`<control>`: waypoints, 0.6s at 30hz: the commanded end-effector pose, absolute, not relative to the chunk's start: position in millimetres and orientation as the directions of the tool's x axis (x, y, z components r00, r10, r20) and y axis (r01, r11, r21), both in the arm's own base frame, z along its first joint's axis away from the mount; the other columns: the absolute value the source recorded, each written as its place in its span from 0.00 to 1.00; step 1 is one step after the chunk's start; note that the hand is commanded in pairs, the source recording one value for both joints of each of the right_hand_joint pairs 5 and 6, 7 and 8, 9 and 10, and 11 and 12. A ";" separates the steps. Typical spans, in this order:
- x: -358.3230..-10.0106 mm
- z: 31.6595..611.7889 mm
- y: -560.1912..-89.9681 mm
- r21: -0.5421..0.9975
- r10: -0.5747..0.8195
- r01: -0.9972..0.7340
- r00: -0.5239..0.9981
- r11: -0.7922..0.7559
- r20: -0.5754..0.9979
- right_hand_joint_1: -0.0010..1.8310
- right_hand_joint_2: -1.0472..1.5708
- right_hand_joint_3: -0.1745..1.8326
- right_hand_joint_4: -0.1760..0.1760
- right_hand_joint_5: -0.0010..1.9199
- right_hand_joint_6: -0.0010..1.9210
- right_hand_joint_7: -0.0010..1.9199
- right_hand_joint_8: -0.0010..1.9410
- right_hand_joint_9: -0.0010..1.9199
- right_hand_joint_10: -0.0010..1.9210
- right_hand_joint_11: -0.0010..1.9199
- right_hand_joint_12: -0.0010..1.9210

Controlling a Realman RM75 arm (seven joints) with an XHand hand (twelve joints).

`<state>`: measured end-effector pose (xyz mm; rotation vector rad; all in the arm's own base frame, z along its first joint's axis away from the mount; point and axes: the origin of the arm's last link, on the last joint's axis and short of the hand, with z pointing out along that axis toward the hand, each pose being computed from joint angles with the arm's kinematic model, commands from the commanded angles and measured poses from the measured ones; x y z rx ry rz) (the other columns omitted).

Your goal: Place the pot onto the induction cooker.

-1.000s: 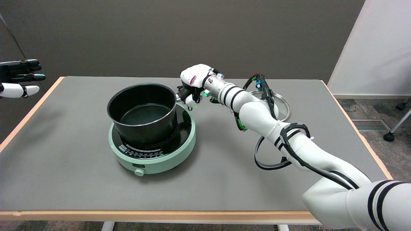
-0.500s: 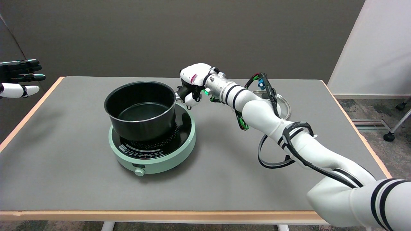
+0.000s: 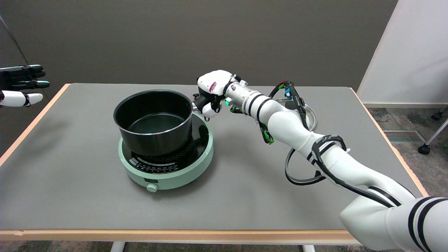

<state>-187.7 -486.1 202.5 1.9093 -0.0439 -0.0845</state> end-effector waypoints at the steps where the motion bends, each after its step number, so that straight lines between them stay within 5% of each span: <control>1: -193.9 206.8 -481.9 0.943 -0.080 0.011 0.996 -0.332 -0.040 0.52 0.86 0.48 0.26 0.91 0.91 0.91 0.90 0.91 0.91 0.91 0.91; 18: -208.9 207.1 -479.6 0.954 -0.071 0.023 0.996 -0.300 -0.047 0.52 0.86 0.48 0.26 0.91 0.91 0.91 0.90 0.91 0.91 0.91 0.91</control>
